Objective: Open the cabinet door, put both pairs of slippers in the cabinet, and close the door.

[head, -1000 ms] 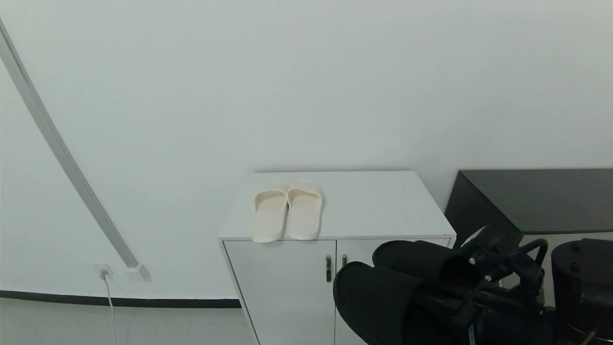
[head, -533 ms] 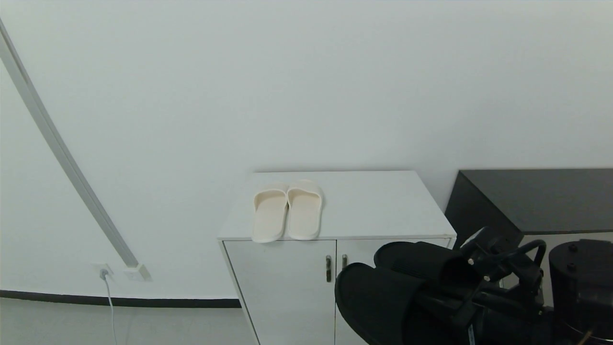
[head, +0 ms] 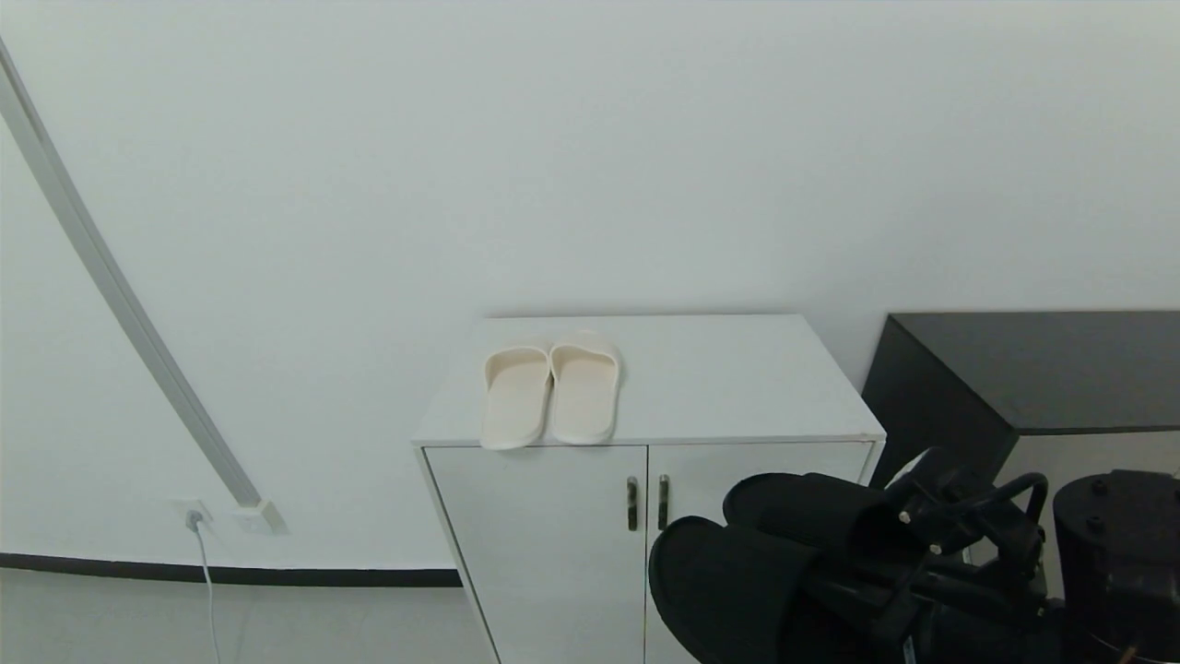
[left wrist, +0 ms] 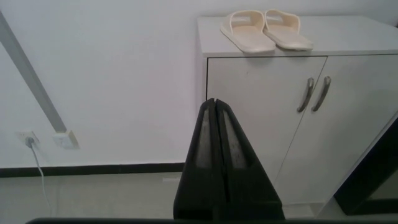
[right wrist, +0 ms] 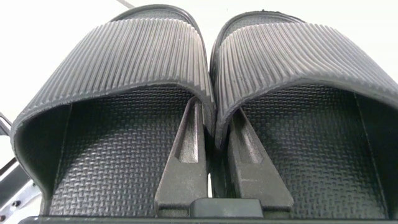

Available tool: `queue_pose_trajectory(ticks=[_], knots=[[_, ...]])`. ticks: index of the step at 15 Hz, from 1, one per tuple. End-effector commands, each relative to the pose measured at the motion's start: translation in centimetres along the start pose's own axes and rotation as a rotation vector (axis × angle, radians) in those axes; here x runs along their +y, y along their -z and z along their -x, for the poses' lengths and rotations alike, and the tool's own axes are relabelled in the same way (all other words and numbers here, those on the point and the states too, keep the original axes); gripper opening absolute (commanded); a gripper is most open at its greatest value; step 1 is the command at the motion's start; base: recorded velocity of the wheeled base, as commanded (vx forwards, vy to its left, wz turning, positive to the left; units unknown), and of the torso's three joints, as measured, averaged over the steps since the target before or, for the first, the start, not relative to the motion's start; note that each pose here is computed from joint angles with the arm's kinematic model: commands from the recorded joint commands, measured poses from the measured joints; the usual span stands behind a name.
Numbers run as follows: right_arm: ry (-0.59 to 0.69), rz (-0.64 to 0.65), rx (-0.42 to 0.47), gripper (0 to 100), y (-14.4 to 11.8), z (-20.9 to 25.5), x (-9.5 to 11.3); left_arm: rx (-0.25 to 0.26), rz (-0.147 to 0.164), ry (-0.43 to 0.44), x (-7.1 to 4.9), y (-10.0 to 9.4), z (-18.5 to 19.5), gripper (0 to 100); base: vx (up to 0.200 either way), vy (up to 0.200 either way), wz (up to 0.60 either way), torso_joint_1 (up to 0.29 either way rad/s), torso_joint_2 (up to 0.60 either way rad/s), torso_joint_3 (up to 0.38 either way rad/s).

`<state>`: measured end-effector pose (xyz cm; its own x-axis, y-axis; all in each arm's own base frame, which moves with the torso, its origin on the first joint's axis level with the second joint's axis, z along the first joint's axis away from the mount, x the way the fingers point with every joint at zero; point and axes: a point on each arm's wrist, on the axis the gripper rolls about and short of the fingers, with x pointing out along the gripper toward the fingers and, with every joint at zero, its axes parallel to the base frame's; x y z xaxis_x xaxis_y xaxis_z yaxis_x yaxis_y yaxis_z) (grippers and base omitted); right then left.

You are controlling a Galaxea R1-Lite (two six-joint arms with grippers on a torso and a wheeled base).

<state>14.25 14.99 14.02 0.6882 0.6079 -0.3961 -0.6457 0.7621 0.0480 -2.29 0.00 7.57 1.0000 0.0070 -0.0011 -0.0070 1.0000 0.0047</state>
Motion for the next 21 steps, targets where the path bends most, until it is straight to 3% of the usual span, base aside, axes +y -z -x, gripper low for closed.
queue_pose_trajectory(ticks=[1,21], knots=[[0.001,0.003,0.008,0,0.18,-0.06,0.0,0.002,0.0,-0.001,0.0,0.0,-0.01,100,0.0,0.0,0.0,-0.149,0.37,0.198],[0.0,0.003,0.033,0,0.93,0.15,-0.08,0.0,-0.001,-0.001,0.0,0.01,0.0,100,0.0,0.0,0.0,-0.197,0.5,0.294]])
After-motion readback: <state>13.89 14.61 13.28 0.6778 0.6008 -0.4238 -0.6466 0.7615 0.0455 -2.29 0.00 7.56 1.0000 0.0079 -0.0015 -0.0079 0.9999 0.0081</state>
